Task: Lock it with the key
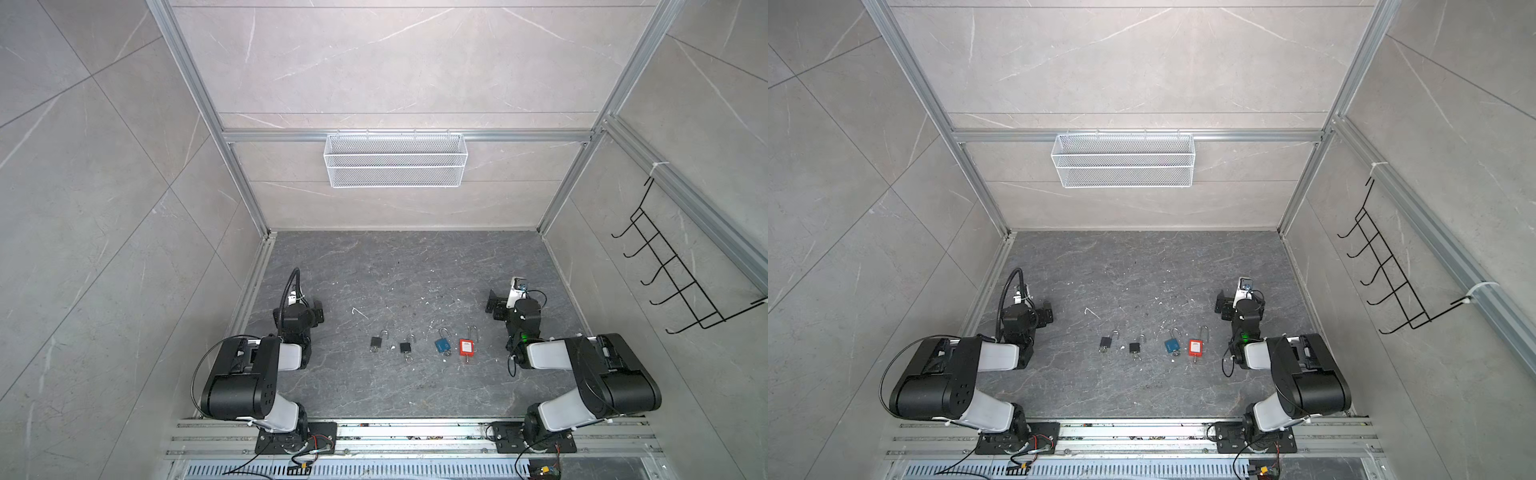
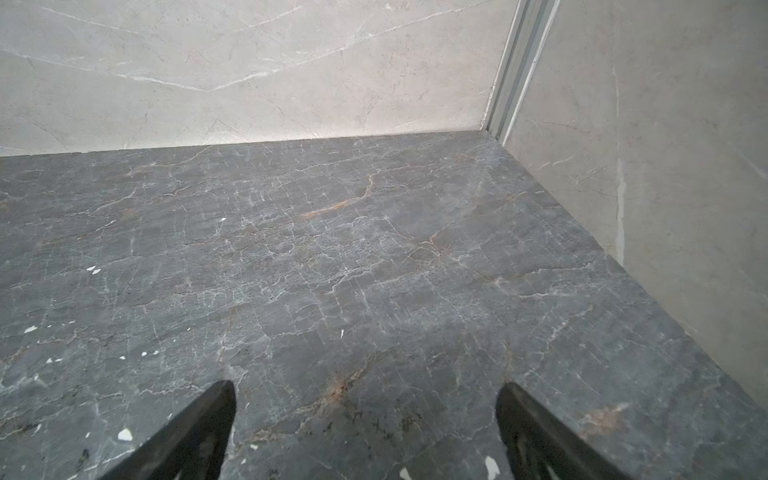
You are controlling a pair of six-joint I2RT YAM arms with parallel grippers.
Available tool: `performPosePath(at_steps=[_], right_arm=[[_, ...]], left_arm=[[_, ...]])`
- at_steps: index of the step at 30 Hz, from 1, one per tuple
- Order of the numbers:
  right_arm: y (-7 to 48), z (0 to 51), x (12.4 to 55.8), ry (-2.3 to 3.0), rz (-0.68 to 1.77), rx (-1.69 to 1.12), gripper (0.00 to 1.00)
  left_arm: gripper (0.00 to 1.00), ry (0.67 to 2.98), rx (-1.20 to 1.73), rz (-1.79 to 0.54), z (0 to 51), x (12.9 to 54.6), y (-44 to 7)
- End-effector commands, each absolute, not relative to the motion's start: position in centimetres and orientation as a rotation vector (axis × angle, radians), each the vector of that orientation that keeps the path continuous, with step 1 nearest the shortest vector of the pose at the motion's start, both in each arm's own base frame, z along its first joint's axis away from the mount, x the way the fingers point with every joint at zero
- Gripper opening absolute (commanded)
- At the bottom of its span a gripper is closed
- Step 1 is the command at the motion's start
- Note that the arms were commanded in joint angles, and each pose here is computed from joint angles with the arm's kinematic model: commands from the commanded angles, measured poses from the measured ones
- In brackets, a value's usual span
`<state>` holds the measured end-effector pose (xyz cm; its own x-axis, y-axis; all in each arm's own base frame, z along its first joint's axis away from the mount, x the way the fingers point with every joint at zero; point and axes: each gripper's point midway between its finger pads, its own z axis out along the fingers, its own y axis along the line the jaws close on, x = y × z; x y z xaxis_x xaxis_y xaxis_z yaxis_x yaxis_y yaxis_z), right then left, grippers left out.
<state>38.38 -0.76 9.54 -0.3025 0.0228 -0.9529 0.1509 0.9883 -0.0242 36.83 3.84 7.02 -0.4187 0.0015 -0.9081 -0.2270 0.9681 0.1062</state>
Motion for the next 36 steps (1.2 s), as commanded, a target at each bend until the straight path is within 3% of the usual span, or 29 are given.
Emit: performPosePath(at_steps=[1, 33, 36], right_arm=[[-0.6, 10.0, 38.7, 1.863, -0.113, 0.125, 1.00], [-0.5, 9.9, 38.8, 1.868, -0.107, 0.122, 1.00], [-0.7, 11.0, 39.0, 1.886, -0.134, 0.126, 1.00]], left_arm=[[1.00, 1.942, -0.181, 0.195, 8.7, 38.1, 3.9], [1.00, 1.950, -0.182, 0.187, 8.6, 38.1, 4.0], [1.00, 1.939, -0.154, 0.221, 10.4, 38.5, 3.7]])
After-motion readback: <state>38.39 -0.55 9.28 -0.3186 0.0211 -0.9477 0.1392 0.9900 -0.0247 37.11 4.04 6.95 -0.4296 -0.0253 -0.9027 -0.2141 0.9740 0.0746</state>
